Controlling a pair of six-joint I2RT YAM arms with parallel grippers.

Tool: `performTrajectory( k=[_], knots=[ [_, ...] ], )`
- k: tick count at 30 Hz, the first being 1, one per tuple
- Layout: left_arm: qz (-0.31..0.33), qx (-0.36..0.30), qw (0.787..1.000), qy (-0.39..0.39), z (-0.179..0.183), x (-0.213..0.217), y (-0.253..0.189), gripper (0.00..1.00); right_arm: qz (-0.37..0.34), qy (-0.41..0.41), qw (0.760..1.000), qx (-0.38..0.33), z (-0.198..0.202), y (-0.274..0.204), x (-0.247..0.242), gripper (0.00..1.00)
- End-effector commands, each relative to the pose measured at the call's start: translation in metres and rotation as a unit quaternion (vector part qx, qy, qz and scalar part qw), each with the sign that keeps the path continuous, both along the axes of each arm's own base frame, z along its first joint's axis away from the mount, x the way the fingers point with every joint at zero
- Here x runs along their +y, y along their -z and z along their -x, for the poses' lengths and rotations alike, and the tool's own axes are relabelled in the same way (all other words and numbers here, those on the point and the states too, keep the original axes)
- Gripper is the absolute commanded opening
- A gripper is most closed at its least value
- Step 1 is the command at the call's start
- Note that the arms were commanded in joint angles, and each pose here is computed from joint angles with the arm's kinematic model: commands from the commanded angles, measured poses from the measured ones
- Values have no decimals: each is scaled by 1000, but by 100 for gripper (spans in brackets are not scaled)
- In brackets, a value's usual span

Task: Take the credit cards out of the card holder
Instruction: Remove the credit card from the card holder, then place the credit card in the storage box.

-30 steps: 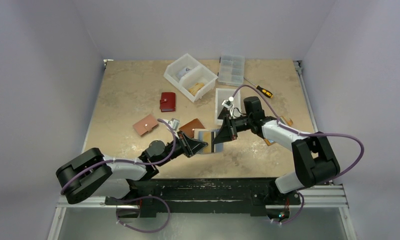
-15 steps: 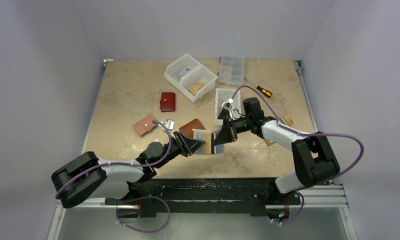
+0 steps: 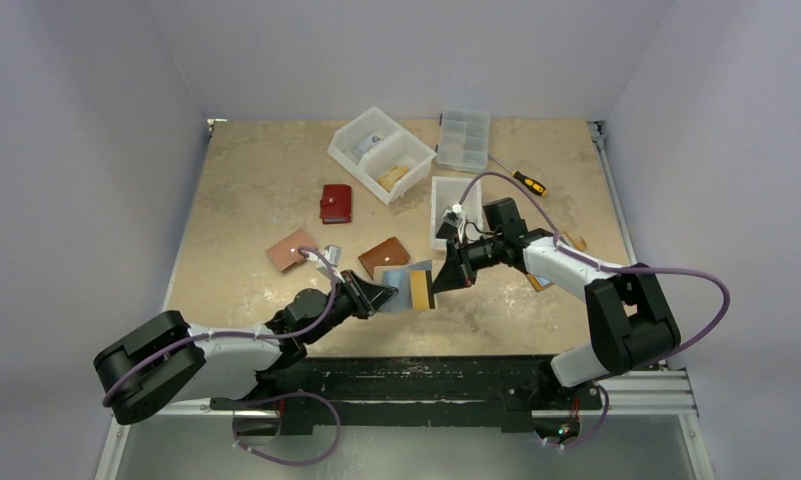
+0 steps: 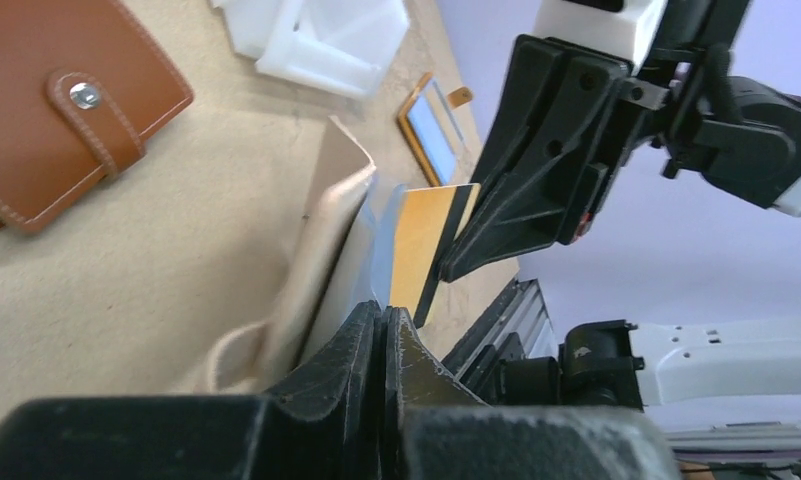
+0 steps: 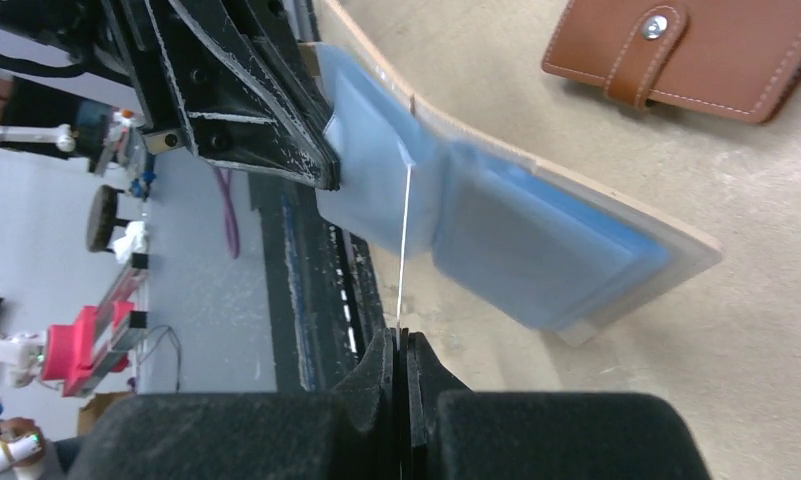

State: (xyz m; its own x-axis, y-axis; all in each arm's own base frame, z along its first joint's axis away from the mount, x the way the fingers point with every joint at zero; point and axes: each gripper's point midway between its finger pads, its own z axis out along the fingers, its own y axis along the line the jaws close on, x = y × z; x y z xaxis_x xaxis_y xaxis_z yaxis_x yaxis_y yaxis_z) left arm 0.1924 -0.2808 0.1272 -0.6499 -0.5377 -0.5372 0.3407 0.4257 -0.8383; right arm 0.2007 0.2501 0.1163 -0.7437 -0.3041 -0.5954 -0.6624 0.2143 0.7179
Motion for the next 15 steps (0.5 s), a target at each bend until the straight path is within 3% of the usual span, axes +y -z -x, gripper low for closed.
performTrajectory(
  k=[1, 7, 15],
  knots=[
    [-36, 55, 998, -23, 0, 12, 31, 0, 23, 4, 998, -66, -17, -5, -3, 0],
    [-78, 138, 987, -32, 6, 19, 73, 0, 22, -7, 996, -89, -17, -9, -5, 0],
    [-189, 235, 947, -108, 8, 54, 115, 2, 14, -15, 993, -119, -13, -18, -8, 0]
  ],
)
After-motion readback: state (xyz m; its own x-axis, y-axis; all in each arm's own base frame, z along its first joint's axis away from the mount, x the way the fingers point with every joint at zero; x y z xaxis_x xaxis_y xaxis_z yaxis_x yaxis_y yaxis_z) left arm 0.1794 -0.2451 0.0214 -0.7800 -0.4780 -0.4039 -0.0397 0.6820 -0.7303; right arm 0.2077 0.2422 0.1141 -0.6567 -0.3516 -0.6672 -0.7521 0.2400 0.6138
